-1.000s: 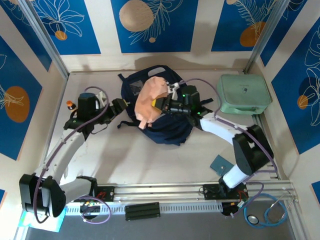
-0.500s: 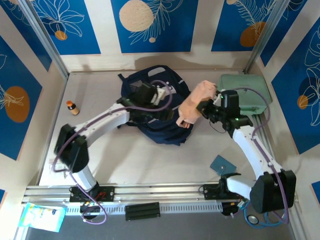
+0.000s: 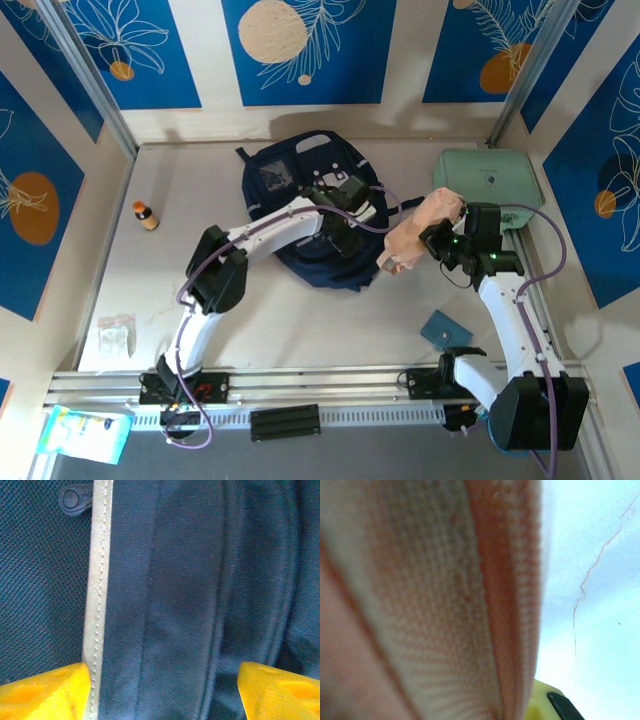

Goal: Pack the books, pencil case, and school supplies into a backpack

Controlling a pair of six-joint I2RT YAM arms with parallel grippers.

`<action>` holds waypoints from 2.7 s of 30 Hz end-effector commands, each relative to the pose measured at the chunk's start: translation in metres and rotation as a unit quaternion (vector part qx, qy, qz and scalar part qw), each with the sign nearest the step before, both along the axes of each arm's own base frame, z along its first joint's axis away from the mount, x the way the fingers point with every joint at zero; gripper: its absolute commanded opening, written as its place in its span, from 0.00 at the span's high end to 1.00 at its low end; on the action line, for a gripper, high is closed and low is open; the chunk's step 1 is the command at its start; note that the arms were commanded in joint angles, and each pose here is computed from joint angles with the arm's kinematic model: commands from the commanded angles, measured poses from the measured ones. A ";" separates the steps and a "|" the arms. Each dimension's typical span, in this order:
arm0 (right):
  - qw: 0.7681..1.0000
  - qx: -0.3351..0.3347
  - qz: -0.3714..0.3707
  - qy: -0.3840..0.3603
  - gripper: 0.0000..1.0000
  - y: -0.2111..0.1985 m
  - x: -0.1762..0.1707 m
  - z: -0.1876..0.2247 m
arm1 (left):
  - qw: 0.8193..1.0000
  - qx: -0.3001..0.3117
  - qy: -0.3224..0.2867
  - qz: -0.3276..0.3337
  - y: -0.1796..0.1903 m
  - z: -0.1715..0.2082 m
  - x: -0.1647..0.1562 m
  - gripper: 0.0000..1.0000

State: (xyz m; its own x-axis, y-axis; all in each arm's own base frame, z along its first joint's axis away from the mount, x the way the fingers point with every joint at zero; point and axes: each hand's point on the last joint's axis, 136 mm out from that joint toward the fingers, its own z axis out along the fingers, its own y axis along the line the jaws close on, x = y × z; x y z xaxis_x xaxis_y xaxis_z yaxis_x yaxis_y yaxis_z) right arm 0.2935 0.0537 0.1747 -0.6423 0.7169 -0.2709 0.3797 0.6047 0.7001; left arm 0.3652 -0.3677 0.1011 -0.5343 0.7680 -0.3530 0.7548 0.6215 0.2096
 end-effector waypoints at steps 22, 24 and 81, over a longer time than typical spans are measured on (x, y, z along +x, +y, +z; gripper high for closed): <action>0.999 0.021 0.013 -0.031 0.94 0.006 0.001 0.010 | 0.995 -0.014 -0.068 0.069 0.014 0.052 0.018 1.00; 0.998 0.031 0.027 -0.037 0.94 0.012 0.002 0.012 | 0.994 -0.033 -0.069 0.077 0.015 0.063 0.018 1.00; 0.978 0.178 0.037 -0.102 0.91 0.268 0.182 -0.055 | 0.912 -0.378 -0.156 0.035 -0.013 0.283 -0.029 1.00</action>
